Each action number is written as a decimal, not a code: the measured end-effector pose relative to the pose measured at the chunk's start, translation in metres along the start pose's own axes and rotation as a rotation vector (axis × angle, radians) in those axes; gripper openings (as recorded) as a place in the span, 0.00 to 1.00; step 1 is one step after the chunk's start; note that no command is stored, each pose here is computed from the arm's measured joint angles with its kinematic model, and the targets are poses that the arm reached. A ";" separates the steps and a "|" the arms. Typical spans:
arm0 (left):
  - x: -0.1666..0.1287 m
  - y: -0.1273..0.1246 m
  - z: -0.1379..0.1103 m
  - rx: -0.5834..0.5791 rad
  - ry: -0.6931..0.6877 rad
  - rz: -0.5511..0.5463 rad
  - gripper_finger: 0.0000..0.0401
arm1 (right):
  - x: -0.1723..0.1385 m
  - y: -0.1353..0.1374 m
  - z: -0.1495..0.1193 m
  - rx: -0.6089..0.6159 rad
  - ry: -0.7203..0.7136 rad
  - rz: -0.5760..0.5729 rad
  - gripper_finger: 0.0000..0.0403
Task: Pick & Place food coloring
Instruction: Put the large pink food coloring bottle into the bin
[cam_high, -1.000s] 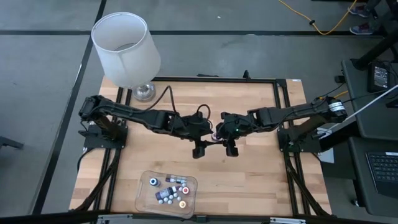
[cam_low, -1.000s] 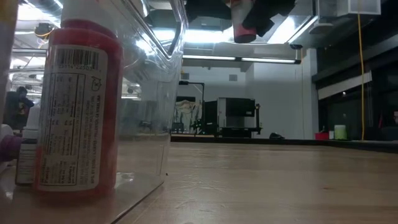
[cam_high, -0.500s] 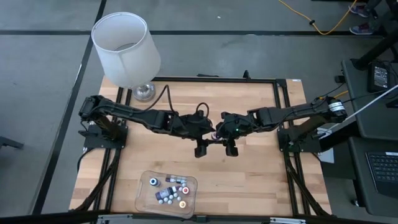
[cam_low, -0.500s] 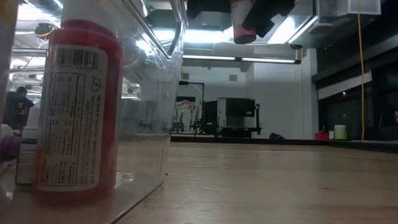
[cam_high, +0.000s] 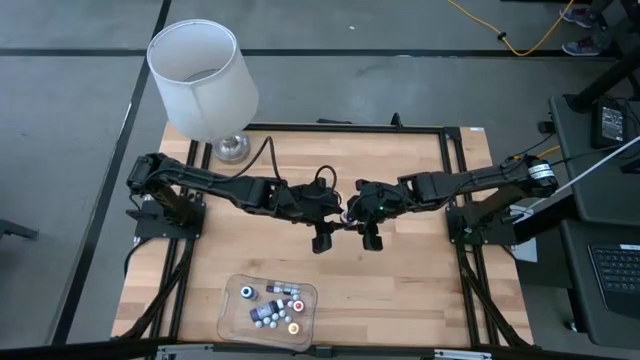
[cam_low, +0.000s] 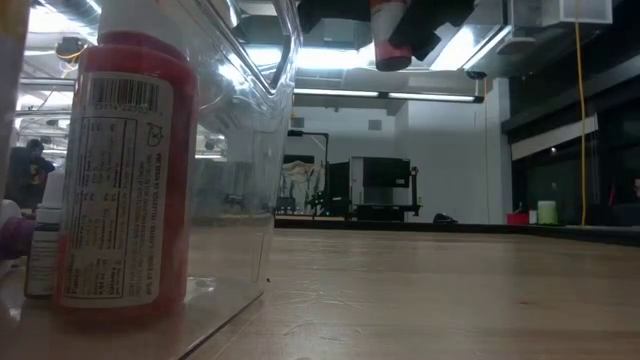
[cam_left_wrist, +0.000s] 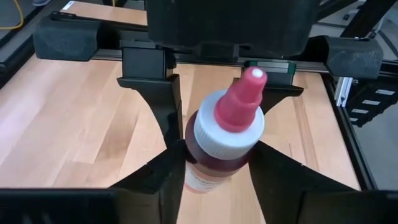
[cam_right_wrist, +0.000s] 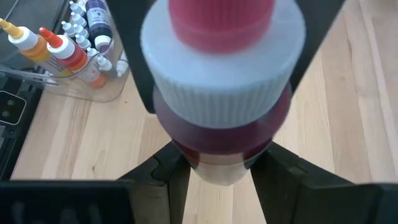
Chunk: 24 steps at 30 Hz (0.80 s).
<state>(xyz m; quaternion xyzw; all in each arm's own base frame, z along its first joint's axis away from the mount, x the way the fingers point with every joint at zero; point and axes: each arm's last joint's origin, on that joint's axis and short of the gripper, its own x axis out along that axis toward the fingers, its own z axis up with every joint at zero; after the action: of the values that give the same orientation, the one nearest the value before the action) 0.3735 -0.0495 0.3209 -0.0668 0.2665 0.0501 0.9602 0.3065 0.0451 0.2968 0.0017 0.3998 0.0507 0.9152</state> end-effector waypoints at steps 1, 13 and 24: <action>0.000 0.000 0.000 -0.001 0.000 0.000 0.40 | 0.000 0.000 0.000 0.000 0.000 0.000 0.38; 0.000 0.000 0.001 -0.012 -0.009 0.000 0.34 | -0.003 0.000 0.001 -0.089 -0.017 0.011 0.41; -0.020 0.010 0.003 -0.015 0.020 0.088 0.34 | -0.039 -0.001 0.002 -0.199 -0.093 -0.045 0.59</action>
<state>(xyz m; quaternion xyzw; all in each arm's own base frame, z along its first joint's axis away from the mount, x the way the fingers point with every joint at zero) 0.3568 -0.0401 0.3328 -0.0629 0.2784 0.0936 0.9538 0.2817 0.0404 0.3269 -0.0957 0.3497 0.0694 0.9294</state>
